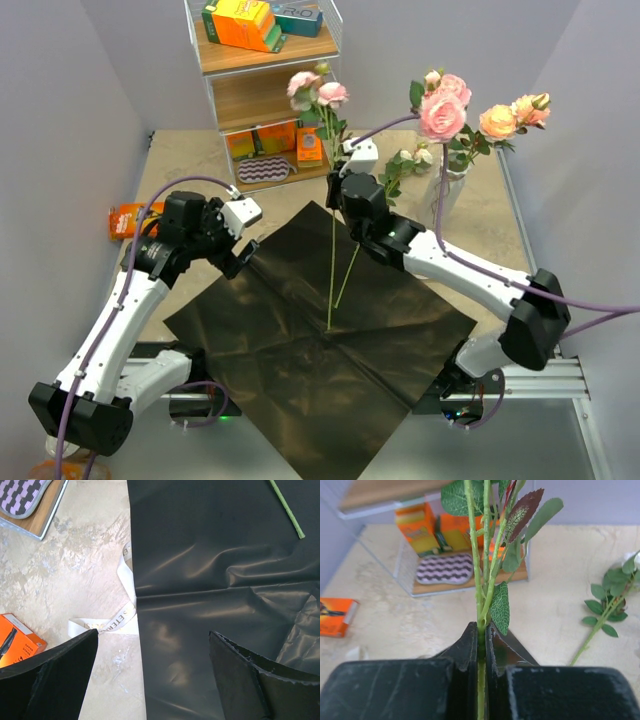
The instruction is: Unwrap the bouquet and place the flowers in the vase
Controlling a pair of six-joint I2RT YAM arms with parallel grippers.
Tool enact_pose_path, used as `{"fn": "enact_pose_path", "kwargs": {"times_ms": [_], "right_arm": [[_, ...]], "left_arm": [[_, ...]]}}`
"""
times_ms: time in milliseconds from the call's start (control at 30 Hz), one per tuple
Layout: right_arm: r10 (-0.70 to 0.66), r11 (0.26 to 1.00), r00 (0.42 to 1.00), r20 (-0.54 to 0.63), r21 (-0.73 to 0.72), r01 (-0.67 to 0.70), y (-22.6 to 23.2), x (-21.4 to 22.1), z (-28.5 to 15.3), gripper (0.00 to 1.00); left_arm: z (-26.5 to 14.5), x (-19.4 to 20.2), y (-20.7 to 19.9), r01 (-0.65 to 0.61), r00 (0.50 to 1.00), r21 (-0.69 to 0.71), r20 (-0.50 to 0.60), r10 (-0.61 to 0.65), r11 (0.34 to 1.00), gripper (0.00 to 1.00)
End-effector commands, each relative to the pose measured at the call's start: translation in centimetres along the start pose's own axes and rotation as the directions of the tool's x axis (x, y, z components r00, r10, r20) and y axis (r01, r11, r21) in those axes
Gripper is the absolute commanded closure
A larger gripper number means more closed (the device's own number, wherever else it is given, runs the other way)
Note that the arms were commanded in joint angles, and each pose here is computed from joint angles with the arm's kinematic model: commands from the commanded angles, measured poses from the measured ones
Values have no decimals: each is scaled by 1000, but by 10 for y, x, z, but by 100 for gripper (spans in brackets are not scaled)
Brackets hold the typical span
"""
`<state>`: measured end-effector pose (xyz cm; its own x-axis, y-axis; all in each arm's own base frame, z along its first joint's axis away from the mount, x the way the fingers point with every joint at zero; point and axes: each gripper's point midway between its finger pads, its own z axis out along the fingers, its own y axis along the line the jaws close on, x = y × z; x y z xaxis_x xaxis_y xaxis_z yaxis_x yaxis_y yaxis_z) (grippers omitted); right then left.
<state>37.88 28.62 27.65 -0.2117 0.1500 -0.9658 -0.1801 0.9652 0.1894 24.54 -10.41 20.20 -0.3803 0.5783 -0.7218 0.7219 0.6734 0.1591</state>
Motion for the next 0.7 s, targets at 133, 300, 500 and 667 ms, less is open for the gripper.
{"fn": "enact_pose_path", "kwargs": {"times_ms": [133, 300, 500, 667], "right_arm": [[48, 970, 942, 331, -239, 34, 42, -129, -73, 100], [0, 899, 894, 448, -391, 196, 84, -190, -121, 100], [20, 897, 801, 598, -365, 249, 78, -281, -166, 100], [51, 936, 676, 735, -271, 224, 40, -367, -219, 100]], "left_arm": [[-4, -12, 1, 1, 999, 5, 36, -1, 1000, 5], [-2, -13, 1, 7, 999, 10, 33, -7, 1000, 5], [2, -11, 1, 12, 999, 17, 30, -12, 1000, 5], [3, -11, 1, 15, 1000, 18, 25, -15, 1000, 5]]}}
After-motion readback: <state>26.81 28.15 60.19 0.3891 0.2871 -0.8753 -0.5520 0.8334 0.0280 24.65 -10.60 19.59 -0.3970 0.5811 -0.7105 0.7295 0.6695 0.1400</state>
